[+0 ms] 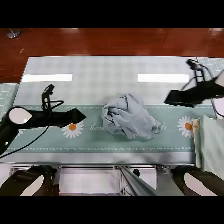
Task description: Fold the shirts.
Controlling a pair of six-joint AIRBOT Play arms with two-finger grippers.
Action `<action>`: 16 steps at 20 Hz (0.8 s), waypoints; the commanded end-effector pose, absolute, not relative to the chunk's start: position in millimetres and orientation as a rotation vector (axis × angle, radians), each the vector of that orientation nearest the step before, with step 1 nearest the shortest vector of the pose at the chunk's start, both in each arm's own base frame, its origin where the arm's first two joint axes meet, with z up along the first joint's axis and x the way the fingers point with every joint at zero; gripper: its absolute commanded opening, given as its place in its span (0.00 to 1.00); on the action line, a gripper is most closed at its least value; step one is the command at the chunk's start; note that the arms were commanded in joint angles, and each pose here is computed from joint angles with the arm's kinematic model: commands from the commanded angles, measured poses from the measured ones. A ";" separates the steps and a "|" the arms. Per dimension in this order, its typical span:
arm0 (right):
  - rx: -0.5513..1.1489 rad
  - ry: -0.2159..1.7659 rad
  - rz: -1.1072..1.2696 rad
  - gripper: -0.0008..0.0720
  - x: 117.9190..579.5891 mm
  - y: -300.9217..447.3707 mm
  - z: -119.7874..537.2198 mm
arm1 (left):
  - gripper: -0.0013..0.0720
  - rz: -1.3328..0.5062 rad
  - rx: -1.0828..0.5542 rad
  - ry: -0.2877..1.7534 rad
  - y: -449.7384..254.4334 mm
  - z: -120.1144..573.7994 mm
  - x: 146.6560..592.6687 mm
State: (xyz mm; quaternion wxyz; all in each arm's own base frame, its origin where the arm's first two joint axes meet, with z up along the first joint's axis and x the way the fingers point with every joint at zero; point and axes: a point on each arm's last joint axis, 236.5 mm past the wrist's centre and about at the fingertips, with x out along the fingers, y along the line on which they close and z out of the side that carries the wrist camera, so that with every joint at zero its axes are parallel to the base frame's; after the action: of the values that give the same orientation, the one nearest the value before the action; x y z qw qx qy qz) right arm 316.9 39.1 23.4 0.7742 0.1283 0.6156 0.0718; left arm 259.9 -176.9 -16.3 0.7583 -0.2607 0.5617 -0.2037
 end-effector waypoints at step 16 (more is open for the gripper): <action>0.500 1.587 0.306 0.86 209.1 104.1 -83.2 | 0.04 -0.913 -0.465 1.535 -297.3 -41.2 302.8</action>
State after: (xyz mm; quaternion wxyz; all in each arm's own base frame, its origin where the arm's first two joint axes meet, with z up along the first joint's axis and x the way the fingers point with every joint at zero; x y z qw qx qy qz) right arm 206.8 85.1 -80.5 0.6636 0.2135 0.7070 0.1189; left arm 308.7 -295.9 -42.7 0.6239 -0.2175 0.6506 -0.3743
